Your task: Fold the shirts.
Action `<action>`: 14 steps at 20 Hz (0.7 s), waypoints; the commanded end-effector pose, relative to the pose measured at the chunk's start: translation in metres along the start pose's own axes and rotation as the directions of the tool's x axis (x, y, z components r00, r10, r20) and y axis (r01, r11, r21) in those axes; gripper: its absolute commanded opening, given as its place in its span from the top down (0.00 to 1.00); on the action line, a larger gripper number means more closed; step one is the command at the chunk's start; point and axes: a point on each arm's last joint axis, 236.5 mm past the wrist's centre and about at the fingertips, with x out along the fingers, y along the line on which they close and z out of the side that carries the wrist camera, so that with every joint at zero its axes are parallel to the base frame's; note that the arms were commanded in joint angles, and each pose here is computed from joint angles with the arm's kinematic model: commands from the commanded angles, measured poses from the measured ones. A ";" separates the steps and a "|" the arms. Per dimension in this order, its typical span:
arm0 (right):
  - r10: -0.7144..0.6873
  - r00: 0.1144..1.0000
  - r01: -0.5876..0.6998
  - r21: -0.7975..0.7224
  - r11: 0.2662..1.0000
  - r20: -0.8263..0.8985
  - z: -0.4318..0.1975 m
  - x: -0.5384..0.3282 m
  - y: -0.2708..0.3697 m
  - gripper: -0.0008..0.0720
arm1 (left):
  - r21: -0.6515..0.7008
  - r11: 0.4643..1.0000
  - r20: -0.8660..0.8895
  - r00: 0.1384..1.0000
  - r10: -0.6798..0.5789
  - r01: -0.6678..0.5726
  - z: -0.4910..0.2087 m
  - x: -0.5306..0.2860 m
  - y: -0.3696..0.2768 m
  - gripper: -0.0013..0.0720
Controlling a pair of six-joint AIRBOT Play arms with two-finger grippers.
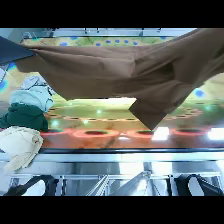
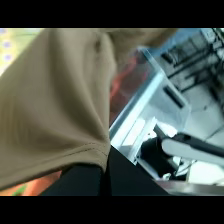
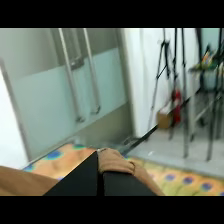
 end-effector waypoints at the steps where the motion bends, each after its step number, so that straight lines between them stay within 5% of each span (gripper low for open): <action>1: -0.092 0.984 0.121 -0.199 0.972 0.150 0.062 -0.034 0.054 0.97 | 0.405 0.914 0.010 1.000 -0.004 0.000 -0.014 -0.007 -0.112 0.95; 5: -0.148 0.955 0.237 -0.362 0.901 0.257 0.124 -0.046 0.083 0.97 | 0.639 0.742 0.121 0.979 0.162 -0.202 0.002 -0.033 -0.155 0.95; 8: -0.111 0.988 0.131 -0.203 0.970 0.107 0.106 -0.018 0.046 0.97 | 0.461 0.840 0.161 0.958 0.236 -0.285 0.031 -0.054 -0.103 0.95; 11: 0.040 0.992 -0.031 0.074 0.997 -0.120 0.027 0.018 -0.001 0.97 | 0.206 0.969 0.080 0.989 0.122 -0.136 0.029 -0.041 -0.018 0.95; 14: 0.113 0.936 -0.019 0.272 0.962 -0.334 -0.085 0.060 -0.044 0.97 | -0.067 0.997 -0.023 0.999 -0.028 0.026 -0.004 -0.001 0.076 0.95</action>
